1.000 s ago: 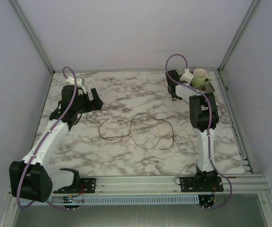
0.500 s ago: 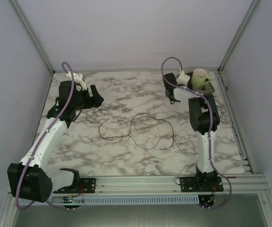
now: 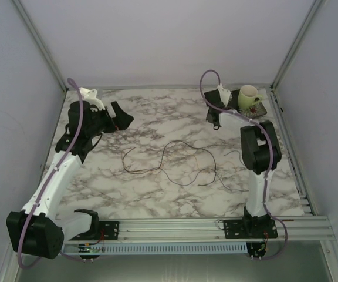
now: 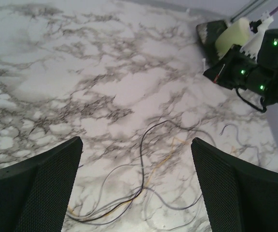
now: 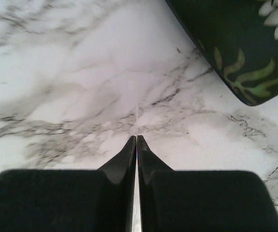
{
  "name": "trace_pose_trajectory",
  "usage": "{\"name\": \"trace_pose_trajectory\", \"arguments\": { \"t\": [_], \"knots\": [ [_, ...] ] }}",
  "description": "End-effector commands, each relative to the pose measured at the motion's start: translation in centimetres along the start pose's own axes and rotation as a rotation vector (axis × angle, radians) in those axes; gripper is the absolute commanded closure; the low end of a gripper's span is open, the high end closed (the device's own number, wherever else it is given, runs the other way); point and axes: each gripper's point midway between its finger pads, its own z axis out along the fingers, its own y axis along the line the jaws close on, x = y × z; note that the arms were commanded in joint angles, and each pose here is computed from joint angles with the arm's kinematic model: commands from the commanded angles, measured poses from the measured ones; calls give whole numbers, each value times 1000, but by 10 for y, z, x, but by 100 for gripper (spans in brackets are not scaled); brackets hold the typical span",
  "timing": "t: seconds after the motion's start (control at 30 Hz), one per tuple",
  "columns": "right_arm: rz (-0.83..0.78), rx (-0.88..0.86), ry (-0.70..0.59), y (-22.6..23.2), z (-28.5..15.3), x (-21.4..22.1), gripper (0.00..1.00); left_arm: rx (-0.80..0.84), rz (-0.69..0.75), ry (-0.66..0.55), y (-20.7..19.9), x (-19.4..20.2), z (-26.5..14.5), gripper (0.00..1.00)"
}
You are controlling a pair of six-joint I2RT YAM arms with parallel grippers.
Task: Zip-tie the wires
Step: Pick up the ribbon at the center of the board.
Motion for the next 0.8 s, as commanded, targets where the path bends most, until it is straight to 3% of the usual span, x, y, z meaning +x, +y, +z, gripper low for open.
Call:
{"name": "trace_pose_trajectory", "arguments": {
  "t": [0.0,0.17,0.37,0.53,0.77],
  "knots": [
    [2,-195,-195,32,-49,-70,100,91,-51,-153,-24,-35,-11,3],
    [-26,-336,-378,47,-98,-107,100,200,-131,-228,-47,-60,-9,1],
    [-107,-485,-631,69,-167,-136,100,307,-190,-258,-69,-85,-1,10],
    [-198,-673,-825,98,-235,-129,100,368,-214,-254,-86,-92,5,14],
    [-334,-773,-1025,124,-308,-99,100,376,-224,-303,-112,-92,4,16]
  ]
}}
